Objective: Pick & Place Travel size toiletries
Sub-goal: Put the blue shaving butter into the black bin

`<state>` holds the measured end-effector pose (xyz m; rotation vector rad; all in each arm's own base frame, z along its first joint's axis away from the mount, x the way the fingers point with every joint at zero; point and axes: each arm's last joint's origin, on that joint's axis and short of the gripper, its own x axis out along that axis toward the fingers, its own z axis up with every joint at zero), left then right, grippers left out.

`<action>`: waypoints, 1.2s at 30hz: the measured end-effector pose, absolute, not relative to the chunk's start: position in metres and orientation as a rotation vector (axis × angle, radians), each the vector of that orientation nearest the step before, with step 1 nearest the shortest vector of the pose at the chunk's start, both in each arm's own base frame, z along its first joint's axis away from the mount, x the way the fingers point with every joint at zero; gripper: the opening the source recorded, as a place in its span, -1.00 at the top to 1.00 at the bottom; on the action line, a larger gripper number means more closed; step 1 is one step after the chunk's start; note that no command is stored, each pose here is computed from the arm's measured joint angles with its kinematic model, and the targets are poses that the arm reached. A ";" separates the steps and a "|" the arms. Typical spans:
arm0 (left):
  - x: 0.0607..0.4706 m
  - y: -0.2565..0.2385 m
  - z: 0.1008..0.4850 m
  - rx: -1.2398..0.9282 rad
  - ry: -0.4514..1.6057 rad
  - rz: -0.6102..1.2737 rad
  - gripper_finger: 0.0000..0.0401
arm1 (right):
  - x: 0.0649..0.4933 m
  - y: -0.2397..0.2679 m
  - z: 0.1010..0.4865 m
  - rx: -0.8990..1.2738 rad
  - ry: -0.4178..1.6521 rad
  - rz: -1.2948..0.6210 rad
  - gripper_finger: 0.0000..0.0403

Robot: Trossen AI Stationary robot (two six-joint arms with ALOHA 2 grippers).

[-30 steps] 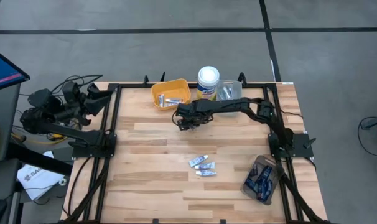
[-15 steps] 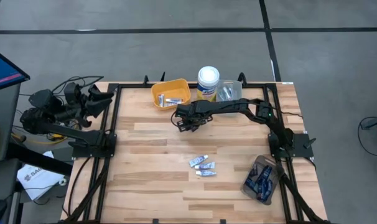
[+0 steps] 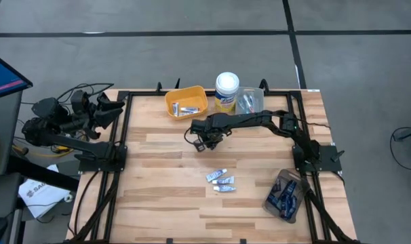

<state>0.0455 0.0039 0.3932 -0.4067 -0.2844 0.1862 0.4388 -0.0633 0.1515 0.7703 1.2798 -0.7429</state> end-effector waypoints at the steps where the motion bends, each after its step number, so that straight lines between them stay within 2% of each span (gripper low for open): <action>1: 0.046 0.004 0.393 -0.406 -0.283 0.187 0.21 | 0.437 -0.060 0.155 0.752 1.311 -0.731 0.69; 12: 0.048 0.004 0.381 -0.382 -0.157 0.209 0.21 | 0.412 0.004 0.229 0.649 1.380 -0.644 0.71; 23: 0.048 0.004 0.378 -0.367 -0.132 0.219 0.21 | 0.346 0.094 0.284 0.689 1.455 -0.835 0.71; 31: 0.048 0.004 0.378 -0.361 -0.133 0.226 0.21 | 0.303 0.149 0.303 0.847 1.406 -0.950 0.71; 36: 0.048 0.004 0.378 -0.344 -0.130 0.230 0.21 | 0.277 0.182 0.294 0.888 1.523 -0.981 0.71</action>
